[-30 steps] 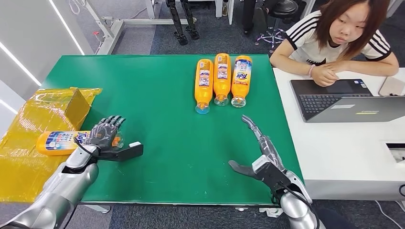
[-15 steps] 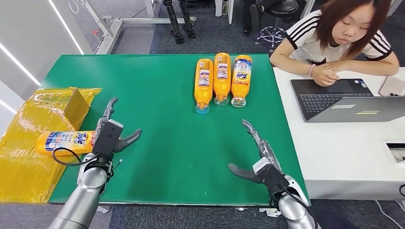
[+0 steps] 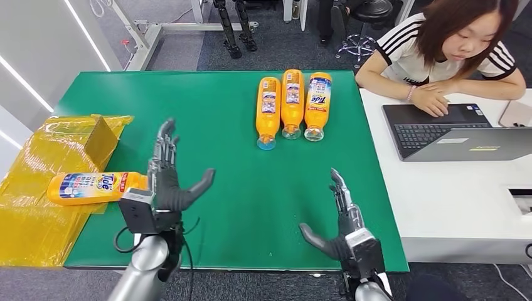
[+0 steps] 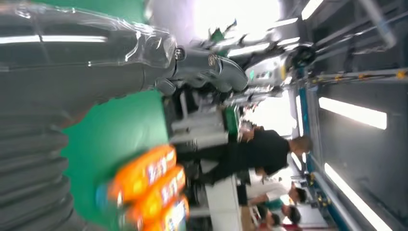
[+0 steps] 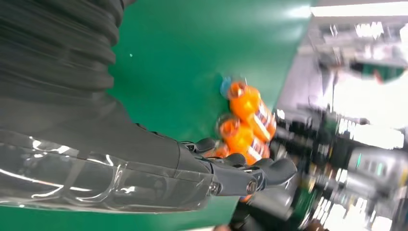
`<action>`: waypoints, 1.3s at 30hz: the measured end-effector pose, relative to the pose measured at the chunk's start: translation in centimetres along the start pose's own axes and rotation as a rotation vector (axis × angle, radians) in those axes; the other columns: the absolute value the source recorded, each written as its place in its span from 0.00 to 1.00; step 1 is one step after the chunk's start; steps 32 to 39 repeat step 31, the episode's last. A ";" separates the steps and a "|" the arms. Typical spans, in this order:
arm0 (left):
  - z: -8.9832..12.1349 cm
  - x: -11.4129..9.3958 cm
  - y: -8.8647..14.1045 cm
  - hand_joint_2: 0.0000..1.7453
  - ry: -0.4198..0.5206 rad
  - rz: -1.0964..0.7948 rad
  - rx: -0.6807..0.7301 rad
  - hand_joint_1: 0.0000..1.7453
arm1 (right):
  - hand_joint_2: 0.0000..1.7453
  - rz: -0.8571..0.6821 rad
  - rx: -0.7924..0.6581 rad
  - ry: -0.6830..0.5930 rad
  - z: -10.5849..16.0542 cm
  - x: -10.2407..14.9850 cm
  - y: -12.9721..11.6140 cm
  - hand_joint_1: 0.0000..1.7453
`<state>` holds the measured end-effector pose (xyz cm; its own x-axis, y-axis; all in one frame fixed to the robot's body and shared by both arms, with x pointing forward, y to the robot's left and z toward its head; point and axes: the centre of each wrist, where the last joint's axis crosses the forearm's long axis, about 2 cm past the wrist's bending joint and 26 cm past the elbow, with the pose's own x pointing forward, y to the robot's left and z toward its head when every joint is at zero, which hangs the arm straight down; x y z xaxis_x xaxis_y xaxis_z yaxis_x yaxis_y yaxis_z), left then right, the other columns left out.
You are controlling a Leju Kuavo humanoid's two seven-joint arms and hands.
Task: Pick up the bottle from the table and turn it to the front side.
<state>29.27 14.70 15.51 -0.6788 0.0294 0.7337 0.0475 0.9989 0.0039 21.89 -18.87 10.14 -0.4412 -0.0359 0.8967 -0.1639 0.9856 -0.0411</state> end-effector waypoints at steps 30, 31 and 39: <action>7.1 1.1 -1.1 1.00 0.198 -0.006 0.000 0.00 | 1.00 -0.169 -0.180 -0.017 2.4 3.4 2.3 0.00; 7.1 1.2 -1.1 1.00 0.198 -0.006 0.000 0.00 | 1.00 -0.169 -0.180 -0.017 2.4 3.4 2.3 0.00; 7.1 1.2 -1.1 1.00 0.198 -0.006 0.000 0.00 | 1.00 -0.169 -0.180 -0.017 2.4 3.4 2.3 0.00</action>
